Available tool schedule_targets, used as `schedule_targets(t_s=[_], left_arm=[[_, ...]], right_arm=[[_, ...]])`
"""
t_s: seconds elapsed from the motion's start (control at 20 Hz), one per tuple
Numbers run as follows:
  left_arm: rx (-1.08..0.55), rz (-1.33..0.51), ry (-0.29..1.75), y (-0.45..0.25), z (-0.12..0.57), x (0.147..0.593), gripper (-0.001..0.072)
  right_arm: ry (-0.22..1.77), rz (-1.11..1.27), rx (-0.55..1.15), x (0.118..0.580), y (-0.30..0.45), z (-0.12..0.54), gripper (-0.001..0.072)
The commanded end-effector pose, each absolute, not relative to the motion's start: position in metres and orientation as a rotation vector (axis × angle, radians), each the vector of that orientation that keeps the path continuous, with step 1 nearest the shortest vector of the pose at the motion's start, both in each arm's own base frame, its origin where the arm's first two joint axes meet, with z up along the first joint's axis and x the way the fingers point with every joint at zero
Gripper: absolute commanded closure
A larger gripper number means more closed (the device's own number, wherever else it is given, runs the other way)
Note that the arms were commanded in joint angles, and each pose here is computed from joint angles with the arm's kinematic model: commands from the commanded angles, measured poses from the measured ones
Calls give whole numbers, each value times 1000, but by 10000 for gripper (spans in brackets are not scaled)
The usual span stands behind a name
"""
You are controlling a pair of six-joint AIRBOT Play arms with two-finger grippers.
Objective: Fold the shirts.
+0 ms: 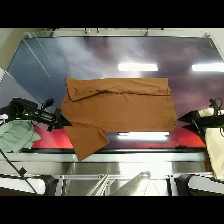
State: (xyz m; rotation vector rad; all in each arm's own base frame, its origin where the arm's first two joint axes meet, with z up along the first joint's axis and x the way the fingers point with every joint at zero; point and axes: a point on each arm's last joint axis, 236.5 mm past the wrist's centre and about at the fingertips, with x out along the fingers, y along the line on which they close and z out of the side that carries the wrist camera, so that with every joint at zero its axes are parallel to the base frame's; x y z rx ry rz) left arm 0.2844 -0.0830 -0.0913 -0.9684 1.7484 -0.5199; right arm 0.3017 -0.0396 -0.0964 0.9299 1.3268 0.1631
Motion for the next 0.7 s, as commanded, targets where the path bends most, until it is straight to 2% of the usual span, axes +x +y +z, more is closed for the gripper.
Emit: schedule_targets(t_s=[0.0, 0.2, 0.25, 0.45, 0.5, 0.55, 0.6, 0.65], left_arm=[[-967, -529, 1747, -82, -90, 284, 678], [-967, -528, 1746, -82, -90, 284, 678], [-967, -529, 1747, -82, -90, 284, 678], [-967, -532, 1748, -83, -90, 283, 678], [-967, -534, 1748, -83, -89, 283, 678], [-968, -541, 1750, -83, -88, 283, 678], [-973, -554, 1749, -85, -86, 282, 678], [-985, -575, 1752, -87, -82, 281, 678]], right_arm=[[1195, 170, 861, 332, -54, -105, 114], [1302, 299, 874, 322, -14, -123, 117], [1335, 347, 877, 316, -2, -124, 144], [1499, 513, 837, 277, 27, -121, 147], [1507, 523, 838, 275, 27, -120, 199], [1507, 532, 842, 275, 29, -118, 458], [1508, 556, 847, 273, 31, -115, 674], [1520, 580, 858, 269, 34, -110, 695]])
